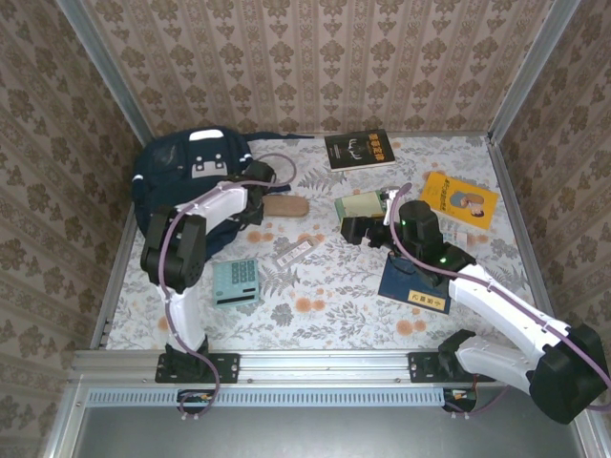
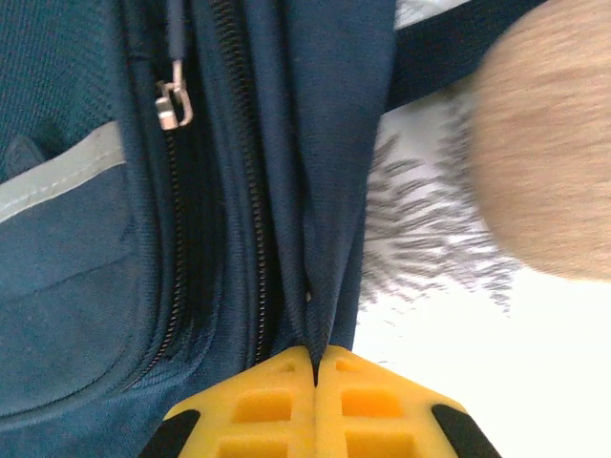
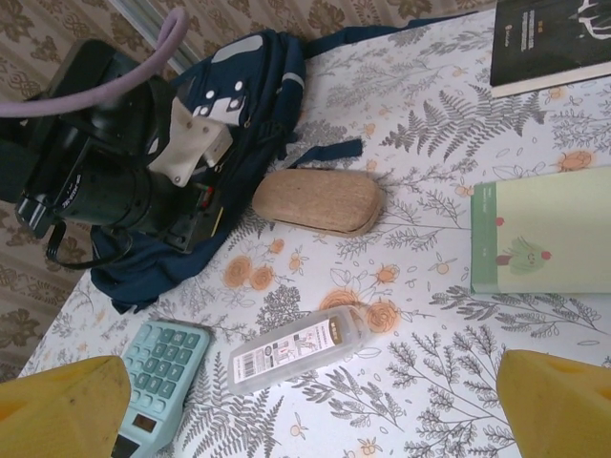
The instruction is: Pack the student bag
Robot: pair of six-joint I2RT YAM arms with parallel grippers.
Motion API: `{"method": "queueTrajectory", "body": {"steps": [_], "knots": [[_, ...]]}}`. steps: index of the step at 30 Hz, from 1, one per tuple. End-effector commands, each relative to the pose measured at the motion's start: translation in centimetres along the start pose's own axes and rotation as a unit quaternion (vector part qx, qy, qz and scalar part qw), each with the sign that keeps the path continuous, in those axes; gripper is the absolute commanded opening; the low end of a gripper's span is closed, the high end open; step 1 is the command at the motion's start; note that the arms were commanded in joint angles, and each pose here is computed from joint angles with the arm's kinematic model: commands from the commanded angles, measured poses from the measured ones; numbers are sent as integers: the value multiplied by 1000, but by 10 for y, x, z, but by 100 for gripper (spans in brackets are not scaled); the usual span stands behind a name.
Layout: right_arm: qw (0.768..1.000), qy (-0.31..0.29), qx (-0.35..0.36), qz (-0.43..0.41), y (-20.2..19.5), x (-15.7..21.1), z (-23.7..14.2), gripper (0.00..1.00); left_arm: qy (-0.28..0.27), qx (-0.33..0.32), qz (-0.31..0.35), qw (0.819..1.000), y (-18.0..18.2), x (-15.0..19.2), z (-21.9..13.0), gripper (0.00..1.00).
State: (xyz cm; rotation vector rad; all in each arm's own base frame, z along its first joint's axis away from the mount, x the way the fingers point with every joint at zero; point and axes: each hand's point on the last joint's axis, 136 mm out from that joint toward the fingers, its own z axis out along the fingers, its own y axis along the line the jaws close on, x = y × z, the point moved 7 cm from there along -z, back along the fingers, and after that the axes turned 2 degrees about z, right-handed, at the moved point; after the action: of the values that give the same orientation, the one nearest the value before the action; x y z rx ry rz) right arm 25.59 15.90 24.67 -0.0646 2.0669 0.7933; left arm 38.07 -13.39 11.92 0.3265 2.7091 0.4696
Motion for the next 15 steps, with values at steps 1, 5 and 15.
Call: {"method": "queueTrajectory", "body": {"steps": [1, 5, 15], "knots": [[1000, -8, -8, -11, 9, -10, -3, 100, -13, 33, 39, 999, -38, -11, -17, 0], [1000, -13, 0, -11, 7, -11, -4, 100, -21, 69, 41, 997, -67, -18, -27, 0], [999, -38, 32, -9, 1, -14, -14, 100, -53, 127, 69, 988, -135, -37, -62, 0]]}}
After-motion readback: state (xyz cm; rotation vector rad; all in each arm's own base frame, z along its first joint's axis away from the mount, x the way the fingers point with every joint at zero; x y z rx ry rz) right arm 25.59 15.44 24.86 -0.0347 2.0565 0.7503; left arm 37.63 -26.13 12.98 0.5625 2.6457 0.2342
